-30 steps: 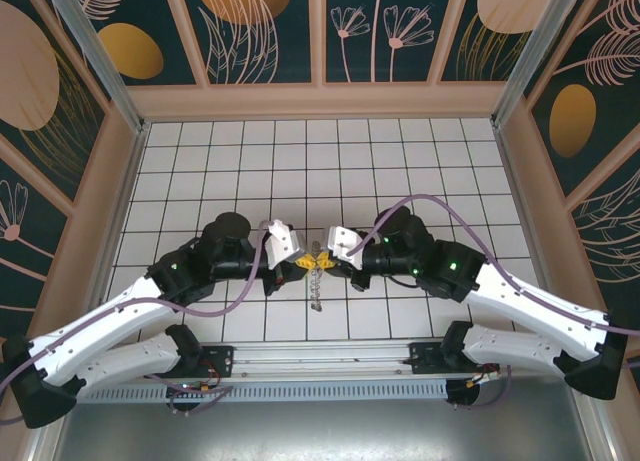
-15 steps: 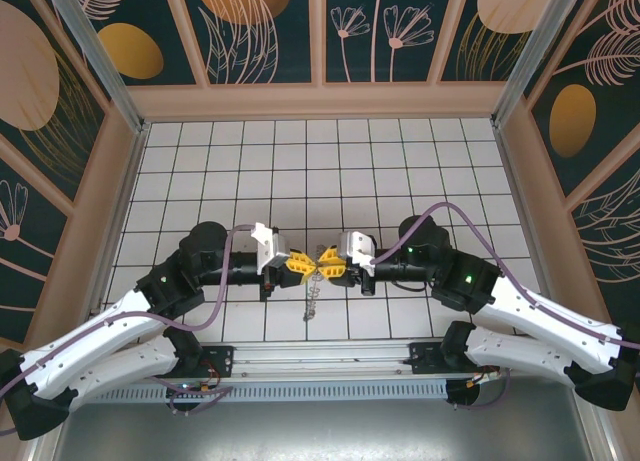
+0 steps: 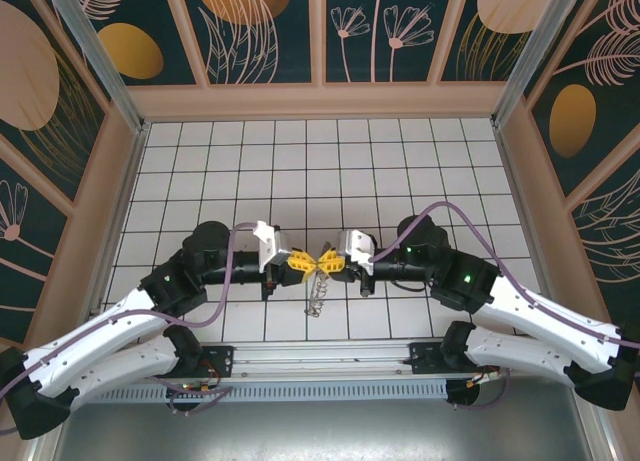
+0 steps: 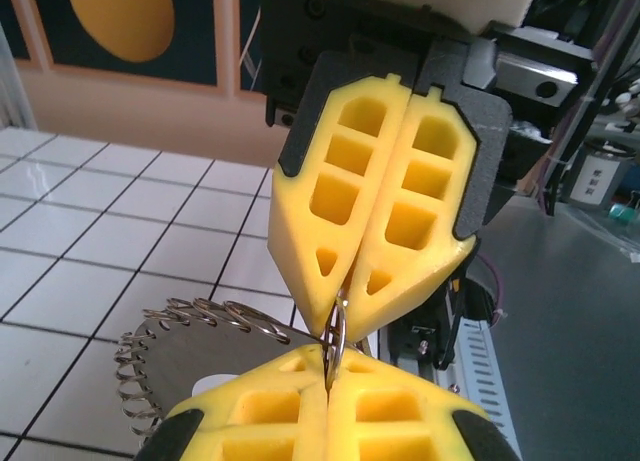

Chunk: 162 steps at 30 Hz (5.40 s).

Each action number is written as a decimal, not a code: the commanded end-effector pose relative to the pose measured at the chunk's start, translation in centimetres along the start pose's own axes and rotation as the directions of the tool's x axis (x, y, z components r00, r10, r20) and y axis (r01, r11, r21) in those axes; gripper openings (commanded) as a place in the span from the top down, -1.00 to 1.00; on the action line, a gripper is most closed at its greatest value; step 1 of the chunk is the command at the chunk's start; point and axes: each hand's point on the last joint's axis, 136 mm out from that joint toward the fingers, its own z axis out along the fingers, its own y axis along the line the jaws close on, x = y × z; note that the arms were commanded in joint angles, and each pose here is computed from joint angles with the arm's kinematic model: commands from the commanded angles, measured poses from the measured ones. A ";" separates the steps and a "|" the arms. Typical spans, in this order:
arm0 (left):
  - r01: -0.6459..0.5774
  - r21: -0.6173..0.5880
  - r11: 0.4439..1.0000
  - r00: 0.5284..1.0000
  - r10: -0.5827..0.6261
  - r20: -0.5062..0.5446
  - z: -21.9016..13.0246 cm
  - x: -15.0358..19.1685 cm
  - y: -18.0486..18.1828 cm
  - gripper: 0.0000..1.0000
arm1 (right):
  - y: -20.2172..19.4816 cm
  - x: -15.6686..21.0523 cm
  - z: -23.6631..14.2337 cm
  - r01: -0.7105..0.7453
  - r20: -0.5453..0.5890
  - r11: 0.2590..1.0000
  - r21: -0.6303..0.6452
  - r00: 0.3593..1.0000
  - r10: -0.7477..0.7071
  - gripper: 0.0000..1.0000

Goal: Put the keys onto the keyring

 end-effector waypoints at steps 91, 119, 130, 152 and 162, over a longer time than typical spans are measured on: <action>-0.194 0.082 0.978 0.967 0.176 0.187 -1.8 -6.9 -3.2 1.00 | 0.1 -1.5 1.4 0.016 -0.020 0.998 -0.057 1.000 -0.017 0.84; -0.152 -0.061 0.987 0.986 0.147 -0.080 -0.4 -3.2 0.7 1.00 | -1.9 -0.8 0.9 0.066 -0.144 0.997 0.040 0.988 -0.060 1.00; -0.206 0.009 0.979 0.962 0.200 0.188 -2.5 -7.5 -2.5 1.00 | -0.5 -1.4 0.5 0.029 -0.051 0.999 -0.015 0.998 -0.030 0.51; -0.173 0.038 0.984 0.970 0.163 0.181 -1.3 -5.9 -2.0 1.00 | 0.9 -2.6 0.8 0.029 0.077 0.995 -0.095 0.997 -0.022 0.60; -0.167 0.020 0.986 0.976 0.162 0.145 -0.9 -5.1 -1.4 1.00 | 1.1 -3.0 0.6 0.035 0.105 0.993 -0.115 0.994 -0.022 0.60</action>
